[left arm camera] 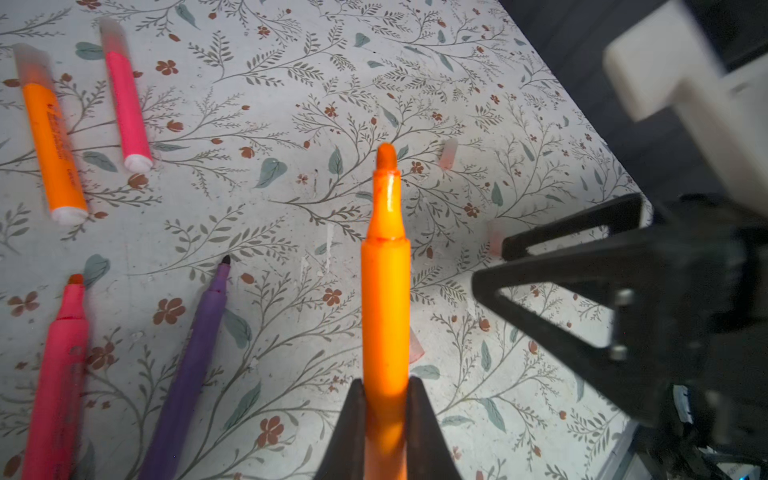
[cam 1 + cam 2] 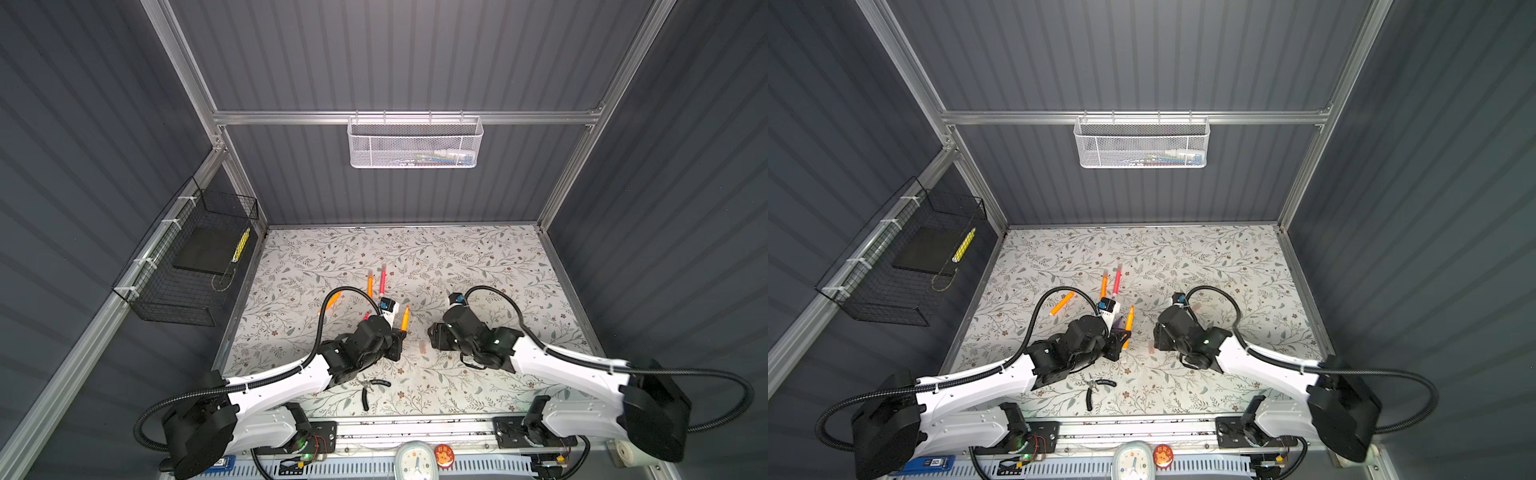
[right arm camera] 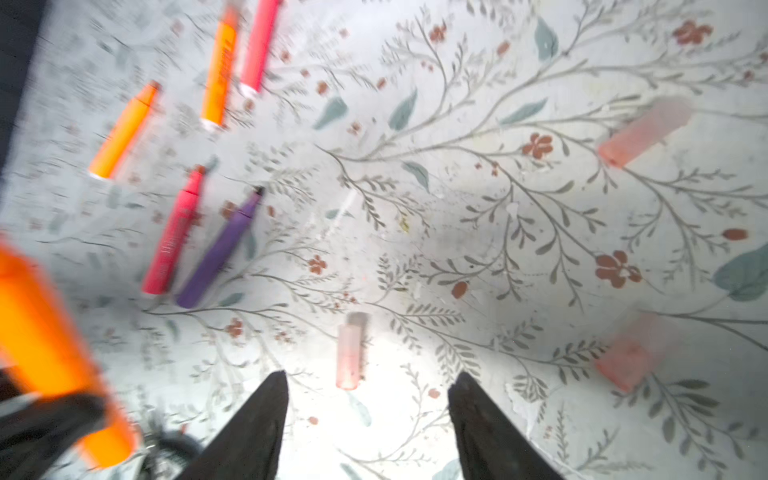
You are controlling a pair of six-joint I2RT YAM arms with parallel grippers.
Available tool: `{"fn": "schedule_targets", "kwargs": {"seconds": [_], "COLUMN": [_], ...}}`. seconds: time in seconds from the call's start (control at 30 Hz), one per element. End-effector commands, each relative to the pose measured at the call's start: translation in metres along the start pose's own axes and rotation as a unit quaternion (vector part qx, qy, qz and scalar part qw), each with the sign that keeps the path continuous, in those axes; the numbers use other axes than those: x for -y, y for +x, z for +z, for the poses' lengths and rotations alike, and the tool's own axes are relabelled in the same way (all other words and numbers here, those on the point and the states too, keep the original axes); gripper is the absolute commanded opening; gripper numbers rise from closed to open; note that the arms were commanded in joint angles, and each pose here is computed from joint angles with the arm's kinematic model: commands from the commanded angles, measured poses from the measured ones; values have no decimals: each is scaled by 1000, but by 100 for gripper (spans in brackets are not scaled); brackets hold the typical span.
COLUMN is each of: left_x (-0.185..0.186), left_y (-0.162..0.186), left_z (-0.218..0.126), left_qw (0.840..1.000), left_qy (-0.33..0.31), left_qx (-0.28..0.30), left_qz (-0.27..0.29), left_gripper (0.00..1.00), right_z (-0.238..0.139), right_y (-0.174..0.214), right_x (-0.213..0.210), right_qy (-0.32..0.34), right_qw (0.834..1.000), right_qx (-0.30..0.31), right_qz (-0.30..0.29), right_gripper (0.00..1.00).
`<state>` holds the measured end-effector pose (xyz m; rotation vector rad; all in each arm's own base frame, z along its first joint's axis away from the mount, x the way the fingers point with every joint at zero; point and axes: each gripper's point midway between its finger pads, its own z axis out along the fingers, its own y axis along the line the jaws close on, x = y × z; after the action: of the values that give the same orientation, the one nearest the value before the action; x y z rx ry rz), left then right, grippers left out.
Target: Insert the pens into the pen caps
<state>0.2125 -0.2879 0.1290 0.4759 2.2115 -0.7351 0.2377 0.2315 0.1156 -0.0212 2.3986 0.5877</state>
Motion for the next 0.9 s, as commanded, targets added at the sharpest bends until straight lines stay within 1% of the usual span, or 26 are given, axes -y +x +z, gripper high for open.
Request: {"fn": "schedule_targets", "kwargs": {"seconds": [0.0,0.07,0.1,0.2,0.37,0.47,0.6,0.77,0.83,0.87], "left_x": [22,26,28,36,42,47,48,49,50,51], "left_y": [-15,-14,-14,-14,-10,-8,-6,-5,-5,-5], "left_z": [-5,-6,-7,-9,-7,-8,-8,-9,-9,-9], "left_qw": [997,996,995,992,989,987,986,985,985,984], "left_qy": [60,76,86,111,131,146,152,157,159,161], "left_qx": [41,47,50,58,53,52,49,50,51,52], "left_qz": [23,27,29,35,40,44,49,52,53,52], "left_gripper": [0,0,0,0,0,0,1,4,8,13], "right_z": [-24,-37,-41,-43,-31,-17,-13,-18,-18,-18], "right_y": [-11,-19,-22,-26,-26,-25,-30,-37,-37,-37], "right_x": [-21,-35,-41,-59,-88,-91,-89,-87,-87,-87], "right_qy": [-100,-159,-179,-207,-221,-209,-193,-184,-184,-183], "right_qw": [993,982,978,972,971,974,977,977,977,978], "right_qx": [51,80,86,89,73,67,75,88,88,87], "right_qz": [31,55,64,71,57,57,59,57,56,56], "right_gripper": [66,68,68,67,65,62,49,35,27,23]}}
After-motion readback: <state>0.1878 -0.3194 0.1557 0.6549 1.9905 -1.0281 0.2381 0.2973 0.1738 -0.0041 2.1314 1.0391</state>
